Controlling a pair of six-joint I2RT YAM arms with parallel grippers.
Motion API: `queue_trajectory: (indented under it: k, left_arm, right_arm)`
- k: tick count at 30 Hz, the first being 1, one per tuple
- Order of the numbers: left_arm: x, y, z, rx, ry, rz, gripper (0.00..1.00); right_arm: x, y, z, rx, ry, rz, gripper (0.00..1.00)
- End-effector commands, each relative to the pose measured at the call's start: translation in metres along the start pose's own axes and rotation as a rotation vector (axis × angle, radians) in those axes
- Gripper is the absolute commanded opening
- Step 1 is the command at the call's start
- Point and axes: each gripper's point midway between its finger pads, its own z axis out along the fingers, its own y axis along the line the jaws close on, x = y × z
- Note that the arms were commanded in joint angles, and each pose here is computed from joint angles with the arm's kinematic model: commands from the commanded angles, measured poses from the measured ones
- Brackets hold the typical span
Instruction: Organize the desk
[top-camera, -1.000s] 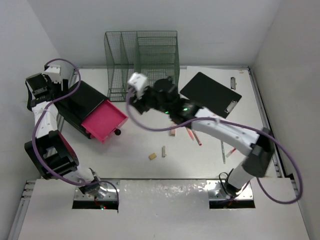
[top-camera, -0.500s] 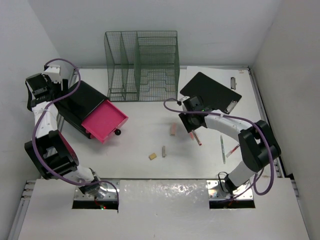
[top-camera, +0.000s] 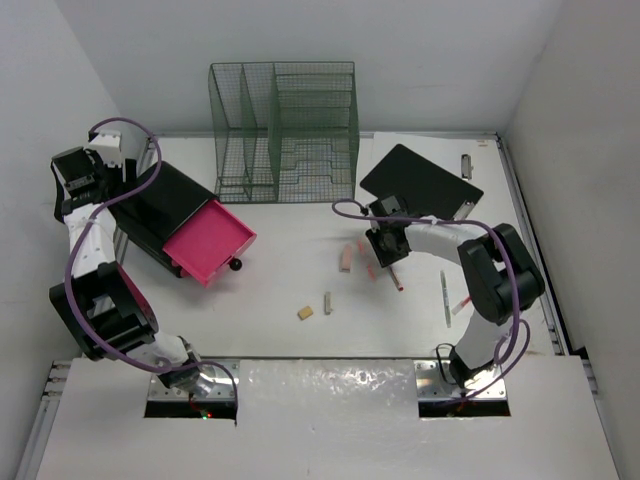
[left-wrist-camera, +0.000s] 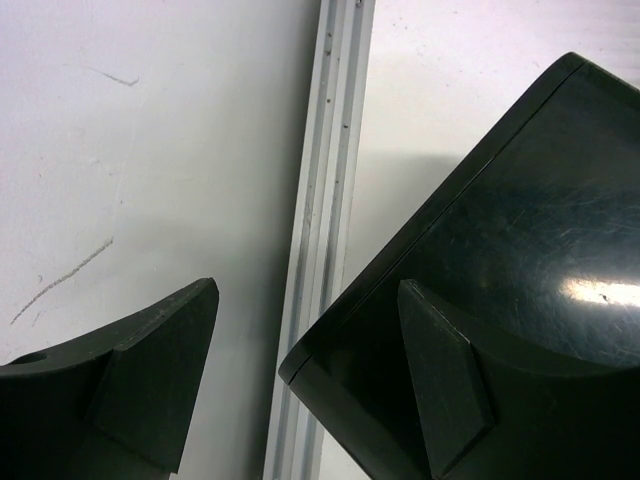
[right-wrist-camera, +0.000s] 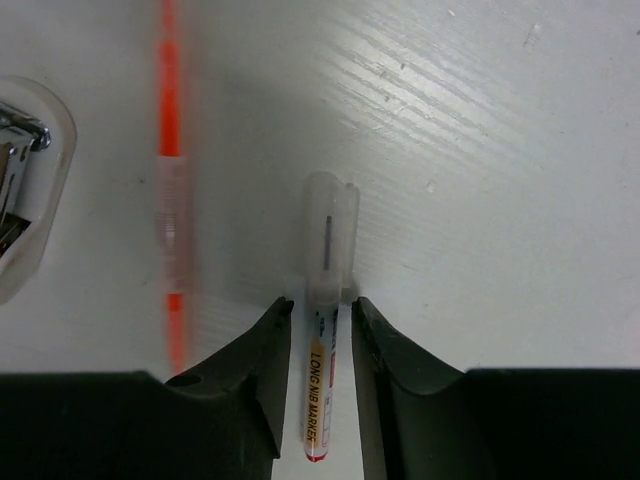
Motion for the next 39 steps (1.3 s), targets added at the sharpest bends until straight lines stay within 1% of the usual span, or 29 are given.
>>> queue_trajectory:
  k: [1,5,6,8,10,11,13,14,15,16,17,18,19,21,22,23,24,25,26,27,28,30,33,36,37,39]
  left_arm:
    - [0.061,-0.025,-0.006,0.077,0.210,-0.009,0.72]
    - [0.059,-0.026,-0.007,0.086,0.205,-0.012,0.72]
    - [0.059,-0.027,-0.006,0.090,0.205,-0.011,0.72]
    - [0.060,-0.026,-0.006,0.090,0.206,-0.010,0.72]
    - [0.061,-0.027,-0.006,0.091,0.209,-0.009,0.72]
    - [0.062,-0.027,-0.005,0.092,0.210,-0.009,0.72]
    - [0.062,-0.028,-0.004,0.094,0.209,-0.012,0.72]
    - [0.062,-0.028,-0.004,0.096,0.210,-0.018,0.72]
    - [0.061,-0.029,-0.004,0.098,0.208,-0.017,0.72]
    - [0.061,-0.029,-0.004,0.098,0.209,-0.021,0.72]
    - [0.061,-0.029,-0.004,0.100,0.206,-0.020,0.72]
    - [0.061,-0.029,-0.004,0.099,0.207,-0.023,0.72]
    - [0.061,-0.030,-0.004,0.101,0.206,-0.023,0.72]
    - [0.061,-0.029,-0.004,0.101,0.208,-0.025,0.72]
    - [0.062,-0.030,-0.004,0.104,0.209,-0.024,0.72]
    - [0.063,-0.030,-0.004,0.103,0.213,-0.027,0.72]
    - [0.063,-0.031,-0.004,0.107,0.215,-0.027,0.72]
    - [0.063,-0.031,-0.004,0.108,0.217,-0.028,0.72]
    - [0.064,-0.031,-0.004,0.110,0.220,-0.027,0.72]
    - [0.065,-0.032,-0.004,0.112,0.224,-0.025,0.72]
    - [0.065,-0.032,-0.004,0.114,0.225,-0.024,0.72]
    - [0.067,-0.032,-0.004,0.115,0.228,-0.022,0.72]
    - [0.069,-0.034,-0.002,0.120,0.232,-0.019,0.72]
    - [0.069,-0.033,0.000,0.119,0.229,-0.017,0.72]
    - [0.069,-0.033,0.001,0.121,0.230,-0.018,0.72]
    - [0.067,-0.032,0.001,0.117,0.228,-0.021,0.72]
  right_arm:
    - [0.000,-0.002,0.005,-0.012,-0.010,0.038,0.29]
    - [0.007,-0.006,0.009,-0.002,0.021,0.030,0.03]
    - [0.005,-0.006,0.008,0.000,0.018,0.028,0.00]
    - [0.000,-0.008,0.002,0.003,-0.002,0.013,0.00]
    - [-0.017,-0.015,-0.008,0.028,-0.043,-0.006,0.00]
    - [-0.041,-0.015,-0.021,0.032,-0.104,-0.016,0.00]
    - [-0.071,-0.013,-0.040,0.038,-0.186,-0.074,0.00]
    - [-0.103,-0.003,-0.064,0.055,-0.288,-0.122,0.00]
    - [-0.121,0.004,-0.078,0.069,-0.352,-0.155,0.00]
    - [-0.149,0.013,-0.096,0.100,-0.460,-0.248,0.00]
    - [-0.172,0.040,-0.122,0.118,-0.568,-0.324,0.00]
    - [-0.200,0.056,-0.143,0.136,-0.697,-0.409,0.00]
    - [-0.214,0.095,-0.163,0.093,-0.793,-0.488,0.00]
    - [-0.231,0.153,-0.177,-0.032,-0.925,-0.635,0.00]
    - [-0.249,0.190,-0.206,-0.067,-1.063,-0.709,0.00]
    - [-0.255,0.217,-0.216,-0.126,-1.125,-0.762,0.00]
    - [-0.259,0.243,-0.199,-0.159,-1.133,-0.828,0.00]
    - [-0.274,0.269,-0.223,-0.198,-1.206,-0.853,0.00]
    - [-0.277,0.290,-0.224,-0.247,-1.225,-0.886,0.00]
    - [-0.272,0.317,-0.194,-0.316,-1.181,-0.935,0.00]
    - [-0.286,0.336,-0.214,-0.347,-1.237,-0.943,0.00]
    - [-0.288,0.369,-0.199,-0.421,-1.218,-1.001,0.00]
    - [-0.284,0.389,-0.176,-0.448,-1.175,-1.051,0.00]
    - [-0.278,0.394,-0.167,-0.463,-1.160,-1.079,0.00]
    - [-0.274,0.395,-0.161,-0.473,-1.148,-1.088,0.01]
    - [-0.267,0.397,-0.156,-0.491,-1.116,-1.106,0.08]
